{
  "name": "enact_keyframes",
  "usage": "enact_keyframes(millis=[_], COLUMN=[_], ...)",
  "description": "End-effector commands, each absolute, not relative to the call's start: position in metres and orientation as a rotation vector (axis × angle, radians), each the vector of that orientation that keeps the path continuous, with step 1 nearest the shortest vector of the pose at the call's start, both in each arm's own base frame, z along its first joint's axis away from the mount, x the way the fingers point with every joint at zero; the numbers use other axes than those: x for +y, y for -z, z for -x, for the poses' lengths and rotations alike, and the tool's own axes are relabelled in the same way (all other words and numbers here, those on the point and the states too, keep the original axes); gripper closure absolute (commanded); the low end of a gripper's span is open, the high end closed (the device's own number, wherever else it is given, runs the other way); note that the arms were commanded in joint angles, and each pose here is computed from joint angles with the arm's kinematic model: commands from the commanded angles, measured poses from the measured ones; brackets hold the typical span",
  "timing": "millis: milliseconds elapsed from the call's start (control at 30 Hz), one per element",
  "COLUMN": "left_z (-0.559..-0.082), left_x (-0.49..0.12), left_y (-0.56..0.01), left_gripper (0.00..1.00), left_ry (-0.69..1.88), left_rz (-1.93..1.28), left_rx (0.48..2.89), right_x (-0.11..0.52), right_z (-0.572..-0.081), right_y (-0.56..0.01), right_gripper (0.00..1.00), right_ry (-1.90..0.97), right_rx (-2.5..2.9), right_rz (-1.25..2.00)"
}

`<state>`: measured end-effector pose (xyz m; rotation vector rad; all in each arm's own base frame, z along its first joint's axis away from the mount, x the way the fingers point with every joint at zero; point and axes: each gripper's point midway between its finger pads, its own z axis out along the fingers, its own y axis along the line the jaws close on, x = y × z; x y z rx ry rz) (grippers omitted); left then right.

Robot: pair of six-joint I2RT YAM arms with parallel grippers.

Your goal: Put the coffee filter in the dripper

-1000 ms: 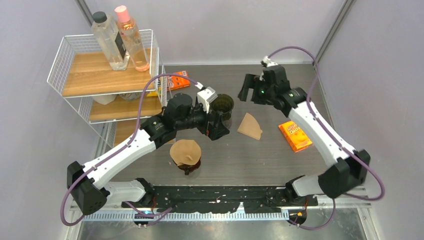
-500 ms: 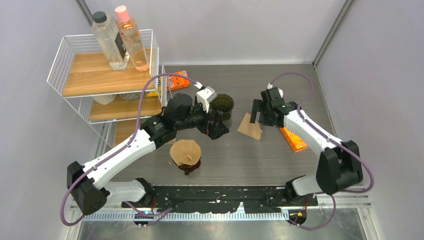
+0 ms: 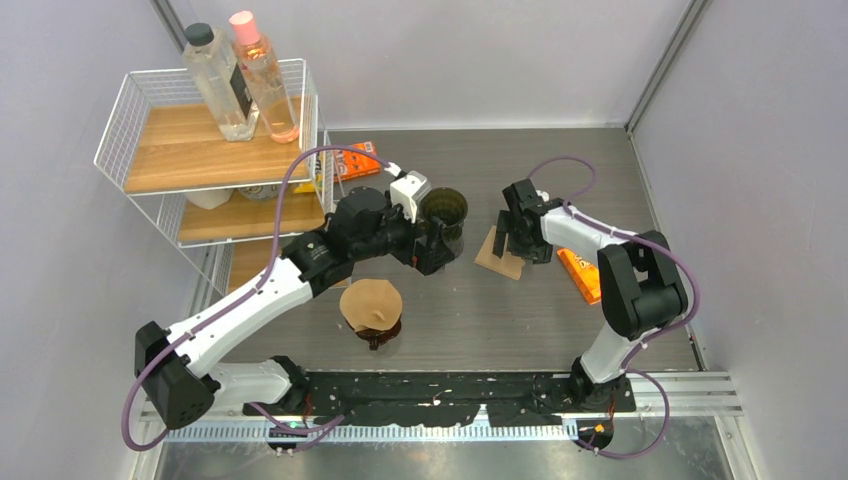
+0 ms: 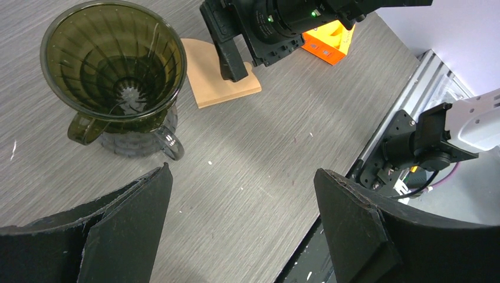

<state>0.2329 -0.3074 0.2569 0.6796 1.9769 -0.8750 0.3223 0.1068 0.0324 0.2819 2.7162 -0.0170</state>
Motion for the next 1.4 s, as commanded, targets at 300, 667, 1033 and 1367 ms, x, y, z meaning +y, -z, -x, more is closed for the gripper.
enact_keyframes(millis=[300,667,1033,1367], left_z=[-0.239,-0.238,-0.232,-0.232], left_x=[-0.307,-0.307,-0.314,-0.314], left_y=[-0.271,-0.270,-0.270,-0.270], left_gripper=[0.01,0.01,0.01,0.01], left_ry=[0.857,0.861,0.911,0.912], left_rz=[-0.636,-0.635,-0.676,-0.690], left_rx=[1.946,1.948,1.946,1.939], right_x=[0.115,0.117,0.122,0.132], right_z=[-0.330,-0.326,-0.343,-0.330], right_y=[-0.011,-0.013,-0.078,-0.130], right_gripper=[0.32,0.63,0.80,0.81], right_ry=[0.013,-0.016,-0.145,-0.303], right_rx=[2.691,2.677,2.472,2.360], right_rz=[-0.345,-0.354,-0.285,-0.181])
